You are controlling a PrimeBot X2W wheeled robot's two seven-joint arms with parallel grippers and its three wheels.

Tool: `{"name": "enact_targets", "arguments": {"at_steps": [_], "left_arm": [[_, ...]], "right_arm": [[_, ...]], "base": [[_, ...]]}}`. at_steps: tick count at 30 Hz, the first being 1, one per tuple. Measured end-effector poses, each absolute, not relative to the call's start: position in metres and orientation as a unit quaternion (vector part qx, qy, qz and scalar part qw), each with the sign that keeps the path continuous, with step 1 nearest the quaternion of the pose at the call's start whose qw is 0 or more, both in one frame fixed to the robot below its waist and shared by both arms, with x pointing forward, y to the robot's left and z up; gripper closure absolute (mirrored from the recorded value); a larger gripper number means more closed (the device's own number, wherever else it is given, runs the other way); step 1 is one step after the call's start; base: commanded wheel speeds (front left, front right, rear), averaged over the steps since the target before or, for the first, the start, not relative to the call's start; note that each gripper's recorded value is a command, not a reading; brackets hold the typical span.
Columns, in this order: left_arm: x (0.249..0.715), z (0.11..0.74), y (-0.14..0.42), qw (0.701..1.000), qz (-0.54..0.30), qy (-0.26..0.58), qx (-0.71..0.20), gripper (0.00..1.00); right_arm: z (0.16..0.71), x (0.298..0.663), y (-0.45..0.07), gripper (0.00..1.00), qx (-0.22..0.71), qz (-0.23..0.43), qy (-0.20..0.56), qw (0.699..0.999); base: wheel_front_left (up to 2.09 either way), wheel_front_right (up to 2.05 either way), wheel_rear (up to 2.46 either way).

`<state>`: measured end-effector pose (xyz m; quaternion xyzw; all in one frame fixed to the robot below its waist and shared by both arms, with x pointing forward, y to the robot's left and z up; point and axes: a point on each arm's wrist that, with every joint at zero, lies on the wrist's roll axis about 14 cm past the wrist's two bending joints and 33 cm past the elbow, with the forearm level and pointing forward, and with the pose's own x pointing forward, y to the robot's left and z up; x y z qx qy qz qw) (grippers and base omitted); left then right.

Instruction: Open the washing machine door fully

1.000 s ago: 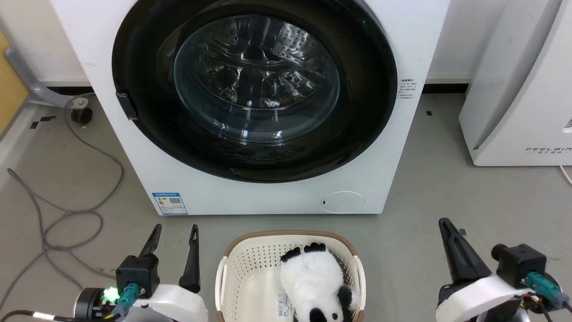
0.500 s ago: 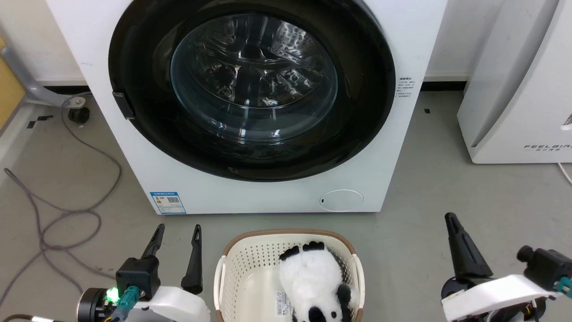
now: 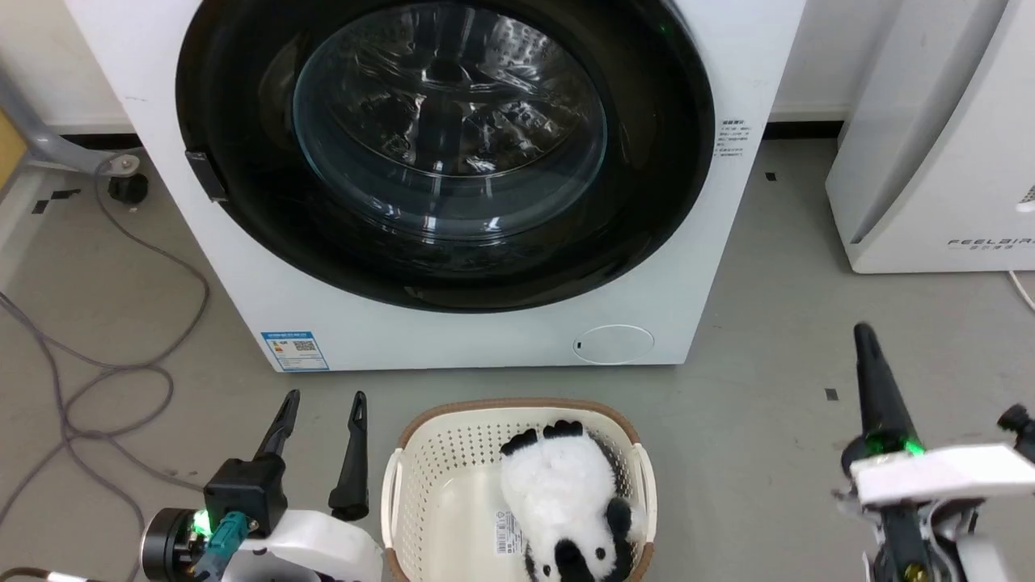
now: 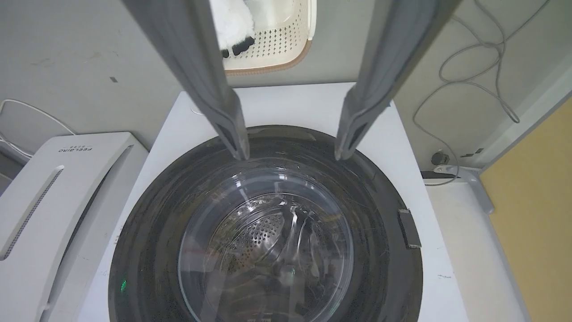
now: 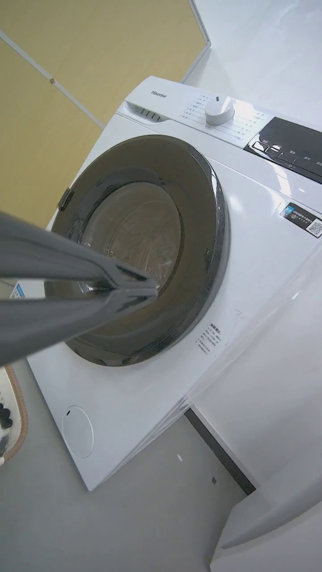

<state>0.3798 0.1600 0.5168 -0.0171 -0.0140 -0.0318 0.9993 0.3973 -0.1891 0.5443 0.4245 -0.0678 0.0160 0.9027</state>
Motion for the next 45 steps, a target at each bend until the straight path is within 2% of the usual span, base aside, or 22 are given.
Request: {"name": "enact_targets", "arguments": {"at_steps": [11, 20, 30, 45], "left_arm": [[0.393, 0.518, 0.156, 0.998, -0.043, -0.022, -0.026, 0.0], [0.407, 0.518, 0.157, 0.998, -0.048, -0.031, -0.031, 0.0], [0.421, 0.514, 0.16, 0.997, -0.052, -0.036, -0.033, 0.0], [0.438, 0.504, 0.163, 0.997, -0.055, -0.038, -0.045, 0.0]], "right_arm": [[0.558, 0.442, -0.212, 1.0, 0.505, 0.002, -0.088, 0.859], [0.584, 0.494, -0.218, 1.0, 0.524, 0.024, -0.096, 0.846], [0.614, 0.557, -0.199, 1.0, 0.506, 0.077, -0.064, 0.857], [0.63, 0.625, -0.15, 1.0, 0.416, 0.154, 0.077, 0.893]], "base": [[0.0, 0.0, 0.0], [0.0, 0.0, 0.0], [0.0, 0.0, 0.0], [0.0, 0.0, 0.0]]}}
